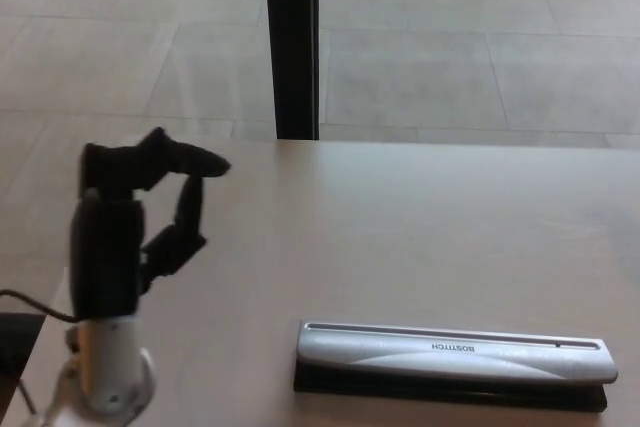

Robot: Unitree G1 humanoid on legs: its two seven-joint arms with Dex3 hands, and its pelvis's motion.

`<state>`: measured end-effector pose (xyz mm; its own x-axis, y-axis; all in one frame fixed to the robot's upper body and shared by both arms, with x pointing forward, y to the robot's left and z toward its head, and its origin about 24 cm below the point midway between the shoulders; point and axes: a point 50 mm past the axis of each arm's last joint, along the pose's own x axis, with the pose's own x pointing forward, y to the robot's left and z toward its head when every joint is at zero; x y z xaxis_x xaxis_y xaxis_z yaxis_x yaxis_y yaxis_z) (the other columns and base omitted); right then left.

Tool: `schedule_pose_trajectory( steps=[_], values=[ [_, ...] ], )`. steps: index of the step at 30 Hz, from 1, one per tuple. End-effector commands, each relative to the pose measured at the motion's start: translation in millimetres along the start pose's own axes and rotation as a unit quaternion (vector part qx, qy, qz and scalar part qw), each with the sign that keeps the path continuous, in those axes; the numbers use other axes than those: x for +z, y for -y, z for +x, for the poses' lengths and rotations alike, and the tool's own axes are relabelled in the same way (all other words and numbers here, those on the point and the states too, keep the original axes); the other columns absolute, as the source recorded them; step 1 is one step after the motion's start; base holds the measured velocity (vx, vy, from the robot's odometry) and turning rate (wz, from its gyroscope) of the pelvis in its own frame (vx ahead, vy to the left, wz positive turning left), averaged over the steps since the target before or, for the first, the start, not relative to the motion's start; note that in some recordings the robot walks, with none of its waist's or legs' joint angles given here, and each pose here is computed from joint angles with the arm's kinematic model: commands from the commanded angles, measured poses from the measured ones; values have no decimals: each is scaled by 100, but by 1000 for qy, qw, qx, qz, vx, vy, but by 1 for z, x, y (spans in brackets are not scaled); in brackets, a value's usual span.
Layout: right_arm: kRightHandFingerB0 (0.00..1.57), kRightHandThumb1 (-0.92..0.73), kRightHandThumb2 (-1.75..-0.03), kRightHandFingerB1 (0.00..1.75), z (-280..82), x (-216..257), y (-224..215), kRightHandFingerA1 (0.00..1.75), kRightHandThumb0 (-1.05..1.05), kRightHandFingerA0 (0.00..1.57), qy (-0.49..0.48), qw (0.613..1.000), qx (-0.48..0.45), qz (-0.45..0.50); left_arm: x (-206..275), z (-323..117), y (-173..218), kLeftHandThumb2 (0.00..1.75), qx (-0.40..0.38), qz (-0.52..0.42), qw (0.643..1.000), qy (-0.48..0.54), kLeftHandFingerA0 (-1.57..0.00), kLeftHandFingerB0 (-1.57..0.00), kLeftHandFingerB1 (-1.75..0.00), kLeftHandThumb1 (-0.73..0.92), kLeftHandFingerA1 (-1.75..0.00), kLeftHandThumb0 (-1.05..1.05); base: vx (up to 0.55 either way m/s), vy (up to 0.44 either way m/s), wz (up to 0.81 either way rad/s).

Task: A hole pucnch is kept on the middle on the desk infront of the robot and the robot uses both its hands as fists to press on it and use it

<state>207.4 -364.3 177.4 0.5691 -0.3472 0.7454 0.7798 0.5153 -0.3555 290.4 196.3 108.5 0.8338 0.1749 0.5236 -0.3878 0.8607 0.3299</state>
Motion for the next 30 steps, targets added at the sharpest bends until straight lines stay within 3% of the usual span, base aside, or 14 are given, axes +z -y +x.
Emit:
schedule_pose_trajectory(
  steps=[1, 2, 3, 6, 9, 10, 13, 14, 20, 22, 24, 25, 28, 30],
  values=[
    [78, -64, -103, 90, -39, -83, 186, 171, -31, 101, -394, 888, -230, 60, -70, -35, -193, 94, 152, -69, 929, -331, -131, -95, -109, 42, -136, -43, 0, 0, 0],
    [74, -69, -92, 84, -50, -86, 186, 162, -34, 98, -413, 878, -235, 58, -75, -43, -200, 80, 150, -47, 921, -356, -110, -92, -114, 53, -162, -43, 0, 0, 0],
    [67, -71, -78, 75, -63, -91, 183, 156, -40, 93, -435, 869, -230, 52, -83, -54, -208, 76, 142, -31, 911, -386, -104, -91, -99, 60, -157, -42, 0, 0, 0],
    [64, -69, -73, 65, -83, -100, 179, 141, -40, 91, -471, 849, -231, 53, -92, -71, -215, 67, 147, -16, 887, -438, -107, -96, -100, 65, -156, -53, 0, 0, 0],
    [63, -71, -66, 62, -101, -107, 174, 121, -43, 92, -496, 835, -234, 42, -101, -91, -221, 77, 159, -21, 862, -481, -104, -100, -93, 54, -160, -47, 0, 0, 0],
    [53, -73, -66, 60, -106, -109, 171, 96, -46, 93, -504, 828, -241, 46, -103, -97, -222, 86, 181, -17, 854, -488, -108, -102, -73, 42, -151, -38, 0, 0, 0],
    [46, -73, -73, 62, -133, -115, 156, 89, -43, 94, -528, 797, -283, 75, -112, -119, -217, 89, 272, 16, 809, -521, -79, -91, -66, 43, -134, -34, 0, 0, 0],
    [47, -73, -74, 64, -137, -116, 152, 89, -45, 93, -531, 794, -287, 78, -113, -123, -214, 84, 280, 12, 808, -518, -88, -85, -66, 47, -148, -38, 0, 0, 0],
    [42, -70, -68, 60, -168, -120, 126, 87, -49, 77, -562, 745, -335, 128, -122, -152, -196, 68, 328, -37, 772, -543, -116, -86, -69, 58, -149, -46, 0, 0, 0],
    [35, -73, -69, 57, -180, -121, 117, 80, -47, 69, -570, 721, -364, 150, -122, -169, -188, 76, 325, -40, 763, -557, -115, -90, -84, 56, -145, -46, 0, 0, 0],
    [56, -78, -67, 76, -197, -123, 106, 82, -49, 69, -598, 690, -382, 143, -126, -198, -177, 75, 321, -50, 741, -588, -99, -91, -85, 56, -115, -45, 0, 0, 0],
    [61, -79, -69, 85, -203, -123, 102, 80, -46, 66, -604, 690, -376, 132, -126, -207, -174, 72, 302, -45, 738, -601, -99, -90, -87, 62, -116, -47, 0, 0, 0],
    [46, -73, -67, 61, -220, -123, 93, 78, -47, 64, -629, 687, -344, 120, -131, -228, -167, 61, 240, -13, 716, -656, -103, -80, -73, 70, -108, -55, 0, 0, 0],
    [43, -73, -65, 53, -230, -121, 87, 75, -48, 62, -644, 689, -313, 113, -136, -243, -163, 65, 216, 0, 701, -680, -97, -68, -67, 63, -77, -46, 0, 0, 0]
  ],
)
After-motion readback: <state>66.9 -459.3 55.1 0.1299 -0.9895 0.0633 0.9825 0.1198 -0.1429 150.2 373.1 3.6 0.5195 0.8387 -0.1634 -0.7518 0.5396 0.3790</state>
